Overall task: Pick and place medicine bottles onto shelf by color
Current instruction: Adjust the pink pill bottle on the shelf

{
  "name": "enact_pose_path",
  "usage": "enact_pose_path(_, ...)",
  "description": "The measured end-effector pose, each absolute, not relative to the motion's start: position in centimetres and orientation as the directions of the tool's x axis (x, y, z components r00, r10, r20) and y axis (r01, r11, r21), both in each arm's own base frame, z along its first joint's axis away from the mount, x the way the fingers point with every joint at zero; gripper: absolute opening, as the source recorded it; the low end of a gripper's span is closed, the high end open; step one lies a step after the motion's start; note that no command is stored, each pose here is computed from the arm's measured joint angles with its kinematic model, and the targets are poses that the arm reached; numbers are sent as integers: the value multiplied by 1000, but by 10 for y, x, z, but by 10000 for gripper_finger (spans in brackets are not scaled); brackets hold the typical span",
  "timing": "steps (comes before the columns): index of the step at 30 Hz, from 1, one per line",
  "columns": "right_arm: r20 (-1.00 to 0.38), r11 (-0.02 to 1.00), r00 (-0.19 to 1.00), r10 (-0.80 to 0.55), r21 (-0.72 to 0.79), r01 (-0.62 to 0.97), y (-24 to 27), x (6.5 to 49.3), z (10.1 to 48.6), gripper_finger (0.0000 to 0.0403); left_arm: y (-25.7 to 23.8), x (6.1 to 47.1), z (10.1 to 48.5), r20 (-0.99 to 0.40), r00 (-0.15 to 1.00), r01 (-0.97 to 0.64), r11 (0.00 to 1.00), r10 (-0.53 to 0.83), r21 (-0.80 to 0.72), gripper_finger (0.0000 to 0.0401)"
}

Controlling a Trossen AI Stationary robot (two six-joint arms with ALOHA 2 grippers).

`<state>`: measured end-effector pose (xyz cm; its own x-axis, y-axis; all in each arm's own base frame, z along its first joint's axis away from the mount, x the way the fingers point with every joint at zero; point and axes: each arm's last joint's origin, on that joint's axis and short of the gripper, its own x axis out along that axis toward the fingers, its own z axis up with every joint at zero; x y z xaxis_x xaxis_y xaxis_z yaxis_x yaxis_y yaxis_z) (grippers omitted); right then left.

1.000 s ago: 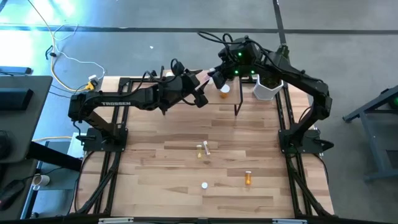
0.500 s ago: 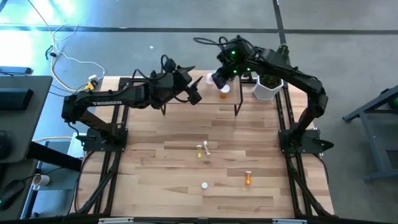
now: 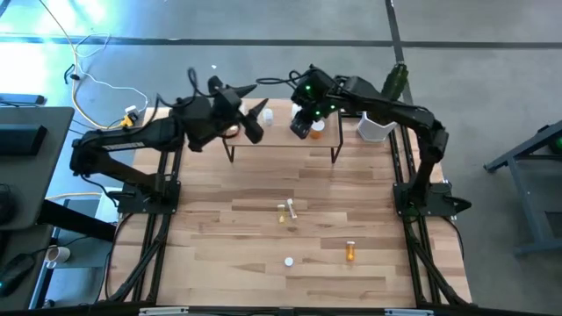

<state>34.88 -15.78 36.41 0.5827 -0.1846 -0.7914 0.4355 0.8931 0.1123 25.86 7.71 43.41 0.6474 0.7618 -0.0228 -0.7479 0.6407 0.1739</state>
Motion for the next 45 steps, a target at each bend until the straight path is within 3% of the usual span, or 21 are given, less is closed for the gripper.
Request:
enact_pose_path(7, -816, 884, 518, -257, 17, 466, -160, 359, 350, 106, 66, 236, 451, 36, 664, -745, 657, 747, 114, 218)
enact_pose_path(15, -847, 891, 475, -237, 5, 453, -164, 371, 329, 106, 63, 221, 461, 71, 664, -748, 658, 745, 88, 218)
enact_pose_path(37, -880, 888, 409, -239, -28, 458, -164, 373, 317, 107, 63, 221, 457, 31, 666, -743, 659, 746, 118, 218)
enact_pose_path(45, -881, 899, 412, -233, -34, 437, -162, 374, 317, 156, 63, 221, 453, -1, 666, -738, 659, 746, 142, 218)
